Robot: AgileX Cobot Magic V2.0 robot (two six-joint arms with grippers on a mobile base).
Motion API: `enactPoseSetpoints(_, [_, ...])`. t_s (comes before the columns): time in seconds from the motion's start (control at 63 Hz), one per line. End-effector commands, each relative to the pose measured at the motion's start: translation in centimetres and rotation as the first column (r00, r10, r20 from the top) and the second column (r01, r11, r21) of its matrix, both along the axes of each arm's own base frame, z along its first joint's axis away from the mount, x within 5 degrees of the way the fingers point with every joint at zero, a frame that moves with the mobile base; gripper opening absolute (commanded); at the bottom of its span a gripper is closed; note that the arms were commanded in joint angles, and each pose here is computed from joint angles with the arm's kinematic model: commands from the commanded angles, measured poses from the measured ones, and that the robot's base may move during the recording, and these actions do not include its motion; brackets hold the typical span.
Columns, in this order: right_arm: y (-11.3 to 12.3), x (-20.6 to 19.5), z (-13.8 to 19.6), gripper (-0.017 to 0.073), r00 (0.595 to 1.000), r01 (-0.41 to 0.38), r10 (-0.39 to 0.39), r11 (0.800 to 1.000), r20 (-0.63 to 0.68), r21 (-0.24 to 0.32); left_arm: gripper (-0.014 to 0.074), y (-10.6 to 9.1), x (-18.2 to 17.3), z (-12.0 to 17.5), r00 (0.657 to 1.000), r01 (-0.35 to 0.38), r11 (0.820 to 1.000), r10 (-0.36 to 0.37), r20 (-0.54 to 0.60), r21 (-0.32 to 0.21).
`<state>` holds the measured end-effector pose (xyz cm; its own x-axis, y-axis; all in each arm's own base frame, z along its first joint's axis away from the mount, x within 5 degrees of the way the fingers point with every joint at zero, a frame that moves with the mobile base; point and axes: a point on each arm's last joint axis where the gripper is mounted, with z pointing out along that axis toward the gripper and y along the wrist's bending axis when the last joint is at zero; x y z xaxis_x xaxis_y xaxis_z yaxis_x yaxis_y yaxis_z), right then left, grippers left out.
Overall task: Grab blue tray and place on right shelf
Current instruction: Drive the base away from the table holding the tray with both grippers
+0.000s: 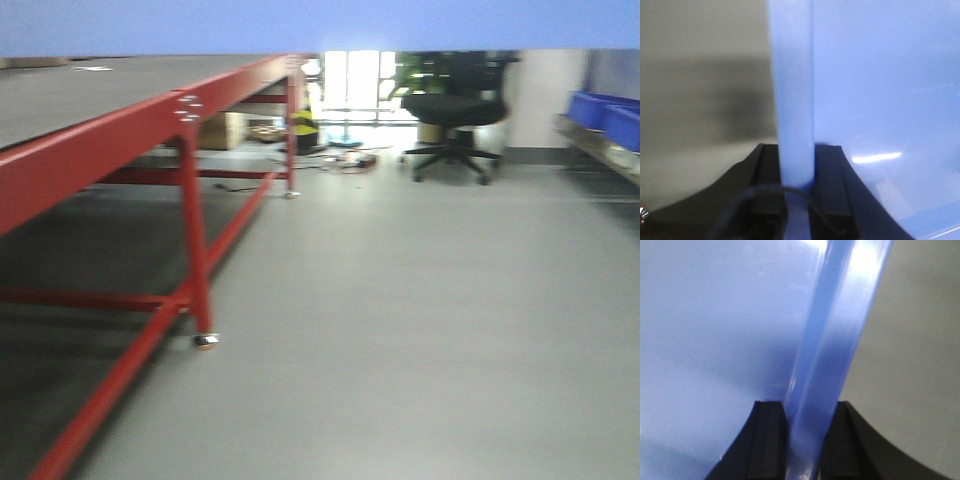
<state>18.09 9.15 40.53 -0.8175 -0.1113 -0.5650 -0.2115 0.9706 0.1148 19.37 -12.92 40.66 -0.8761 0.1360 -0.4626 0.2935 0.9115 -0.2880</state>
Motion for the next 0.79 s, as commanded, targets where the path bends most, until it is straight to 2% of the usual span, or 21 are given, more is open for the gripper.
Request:
enactPoseSetpoints(0.0, [-0.52, -0.28, 1.55, 0.0057, 0.995, -0.025, 0.027, 0.999, 0.1, -0.025, -0.0048, 0.58, -1.42, 1.12, 0.999, 0.049, 0.998, -0.048, -0.011, 0.029])
enactPoseSetpoints(0.777, [-0.52, -0.28, 1.55, 0.0057, 0.995, -0.025, 0.027, 0.999, 0.1, -0.025, -0.0048, 0.58, -1.42, 1.12, 0.999, 0.049, 0.998, -0.048, -0.011, 0.029])
